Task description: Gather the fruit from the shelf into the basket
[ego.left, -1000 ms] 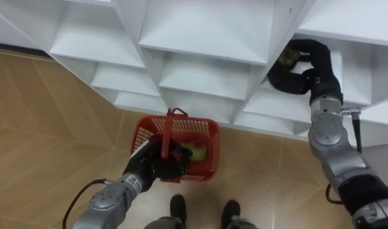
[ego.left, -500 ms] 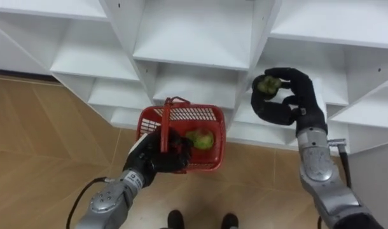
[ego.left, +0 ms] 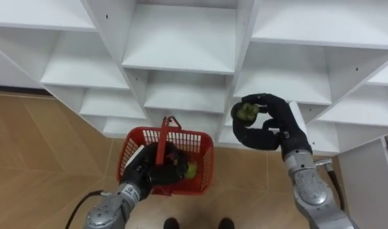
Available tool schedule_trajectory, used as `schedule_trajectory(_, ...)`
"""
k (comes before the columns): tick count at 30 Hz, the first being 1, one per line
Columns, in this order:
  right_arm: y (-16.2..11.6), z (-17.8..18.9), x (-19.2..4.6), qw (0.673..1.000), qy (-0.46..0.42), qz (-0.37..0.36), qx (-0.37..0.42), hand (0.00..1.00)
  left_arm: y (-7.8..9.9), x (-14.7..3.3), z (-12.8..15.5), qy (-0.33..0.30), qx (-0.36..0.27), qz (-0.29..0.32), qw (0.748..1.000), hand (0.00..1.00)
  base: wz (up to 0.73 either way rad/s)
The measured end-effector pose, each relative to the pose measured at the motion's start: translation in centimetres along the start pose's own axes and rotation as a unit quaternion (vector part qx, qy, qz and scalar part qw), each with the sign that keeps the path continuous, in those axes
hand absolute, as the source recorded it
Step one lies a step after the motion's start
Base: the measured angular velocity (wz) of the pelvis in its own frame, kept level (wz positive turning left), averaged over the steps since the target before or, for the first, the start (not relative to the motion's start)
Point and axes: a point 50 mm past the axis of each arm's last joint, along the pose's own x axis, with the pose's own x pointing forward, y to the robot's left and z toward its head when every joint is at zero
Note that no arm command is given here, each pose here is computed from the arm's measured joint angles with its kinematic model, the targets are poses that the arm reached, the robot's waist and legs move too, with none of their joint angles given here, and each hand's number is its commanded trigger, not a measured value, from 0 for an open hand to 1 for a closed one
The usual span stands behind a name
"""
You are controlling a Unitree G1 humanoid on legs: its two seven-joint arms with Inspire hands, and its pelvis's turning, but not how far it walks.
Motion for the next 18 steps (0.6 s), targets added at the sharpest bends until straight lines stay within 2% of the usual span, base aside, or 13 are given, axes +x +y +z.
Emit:
schedule_trajectory(8,1.2,0.0,-1.6,0.999,0.000,0.032,0.026,1.00,-0.7,0.1,0.4,-0.017,-0.015,-0.002,1.000,1.00,0.00)
schedule_trajectory(18,2.2,0.8,-1.8,0.996,-0.013,0.075,0.040,1.00,-1.5,0.4,0.5,-0.024,-0.028,-0.008,0.999,1.00,-0.02)
